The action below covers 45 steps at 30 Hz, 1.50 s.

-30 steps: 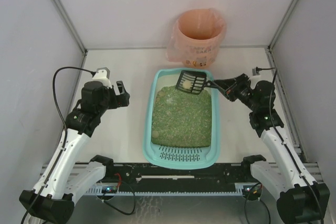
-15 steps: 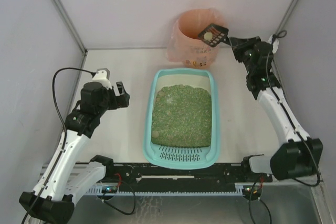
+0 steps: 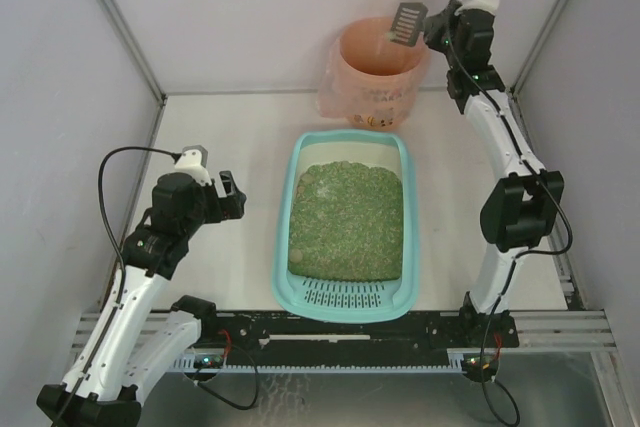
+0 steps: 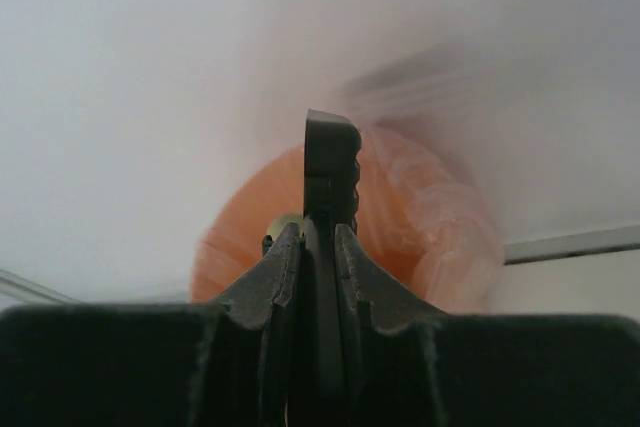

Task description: Clean the litter box

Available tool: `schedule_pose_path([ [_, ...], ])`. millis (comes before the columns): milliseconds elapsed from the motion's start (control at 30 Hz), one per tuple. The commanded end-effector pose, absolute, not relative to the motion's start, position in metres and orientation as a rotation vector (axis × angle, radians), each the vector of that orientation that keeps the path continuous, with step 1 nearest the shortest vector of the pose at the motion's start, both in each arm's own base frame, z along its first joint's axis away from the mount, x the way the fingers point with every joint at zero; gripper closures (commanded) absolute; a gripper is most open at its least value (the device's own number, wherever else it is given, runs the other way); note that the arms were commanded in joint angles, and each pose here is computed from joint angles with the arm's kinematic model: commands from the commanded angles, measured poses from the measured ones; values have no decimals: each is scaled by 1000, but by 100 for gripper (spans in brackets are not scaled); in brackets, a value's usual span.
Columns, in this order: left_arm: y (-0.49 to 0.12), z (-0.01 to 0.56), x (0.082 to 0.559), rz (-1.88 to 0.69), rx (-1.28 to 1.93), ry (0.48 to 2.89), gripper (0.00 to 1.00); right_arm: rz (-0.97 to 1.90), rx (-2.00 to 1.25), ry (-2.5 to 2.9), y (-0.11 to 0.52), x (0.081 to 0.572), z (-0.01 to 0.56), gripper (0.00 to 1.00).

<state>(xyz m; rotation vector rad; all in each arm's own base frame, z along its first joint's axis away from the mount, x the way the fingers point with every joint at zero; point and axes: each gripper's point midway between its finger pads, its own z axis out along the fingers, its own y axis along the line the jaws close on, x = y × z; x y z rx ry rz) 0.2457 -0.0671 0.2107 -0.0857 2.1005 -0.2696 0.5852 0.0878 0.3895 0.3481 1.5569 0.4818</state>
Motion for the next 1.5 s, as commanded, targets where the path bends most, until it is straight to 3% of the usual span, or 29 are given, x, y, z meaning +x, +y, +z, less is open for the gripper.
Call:
schedule_pose_path([
  [0,-68,211,246,-287,-89,2086,9,205,-34,1505,104,589,413,100],
  [133,-69,212,248,-288,-79,2087,9,-33,-239,1423,113,591,425,100],
  [367,-73,210,249,-306,-64,2095,10,-119,-342,1291,138,562,466,100],
  [667,-83,214,253,-361,-30,2083,12,311,-167,1279,175,478,494,100],
  [833,-87,221,257,-391,-43,2052,12,616,-21,1377,187,429,471,100],
  [1167,-104,241,273,-462,-130,1977,15,962,108,1846,215,358,367,100],
  [1467,-142,245,289,-520,-59,1935,17,821,159,2152,232,320,280,100],
])
